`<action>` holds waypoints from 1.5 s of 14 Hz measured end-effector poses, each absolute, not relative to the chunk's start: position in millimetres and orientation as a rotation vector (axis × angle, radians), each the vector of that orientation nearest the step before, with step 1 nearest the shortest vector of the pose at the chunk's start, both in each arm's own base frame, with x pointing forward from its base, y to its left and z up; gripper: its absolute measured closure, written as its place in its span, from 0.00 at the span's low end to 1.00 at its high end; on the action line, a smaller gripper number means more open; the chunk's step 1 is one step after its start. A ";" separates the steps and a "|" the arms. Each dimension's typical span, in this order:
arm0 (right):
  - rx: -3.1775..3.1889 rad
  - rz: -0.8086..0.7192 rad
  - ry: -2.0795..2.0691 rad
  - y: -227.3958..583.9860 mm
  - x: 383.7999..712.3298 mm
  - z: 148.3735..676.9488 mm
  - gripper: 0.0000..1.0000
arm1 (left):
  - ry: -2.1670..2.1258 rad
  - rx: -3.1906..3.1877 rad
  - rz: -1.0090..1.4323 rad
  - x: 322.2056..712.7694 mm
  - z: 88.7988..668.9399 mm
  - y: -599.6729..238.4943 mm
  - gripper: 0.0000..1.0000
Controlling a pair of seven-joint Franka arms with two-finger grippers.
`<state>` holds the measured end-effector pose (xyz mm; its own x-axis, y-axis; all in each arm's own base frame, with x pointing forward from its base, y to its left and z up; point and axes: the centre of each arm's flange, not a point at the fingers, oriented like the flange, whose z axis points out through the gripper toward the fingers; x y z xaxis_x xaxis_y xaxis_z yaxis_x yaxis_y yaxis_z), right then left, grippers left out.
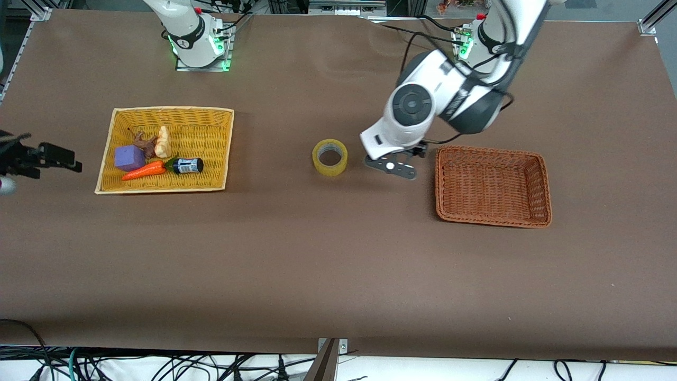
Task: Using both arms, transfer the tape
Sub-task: 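Grasp the tape roll with the left gripper while the right gripper withdraws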
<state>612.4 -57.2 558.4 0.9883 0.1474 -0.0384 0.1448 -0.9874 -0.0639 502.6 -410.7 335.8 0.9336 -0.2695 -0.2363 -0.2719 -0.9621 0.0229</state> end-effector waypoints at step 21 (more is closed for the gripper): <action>-3.097 0.057 0.195 -52.0 563.0 593.5 0.00 | 0.270 -3.152 0.216 469.1 200.2 -496.0 0.78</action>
<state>563.0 -52.0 593.5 0.9914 -0.1246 -0.0389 -0.1260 -0.9914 -0.0356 469.1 -496.0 200.2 0.9763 -0.1711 -0.1328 -0.1671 -0.9851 0.0409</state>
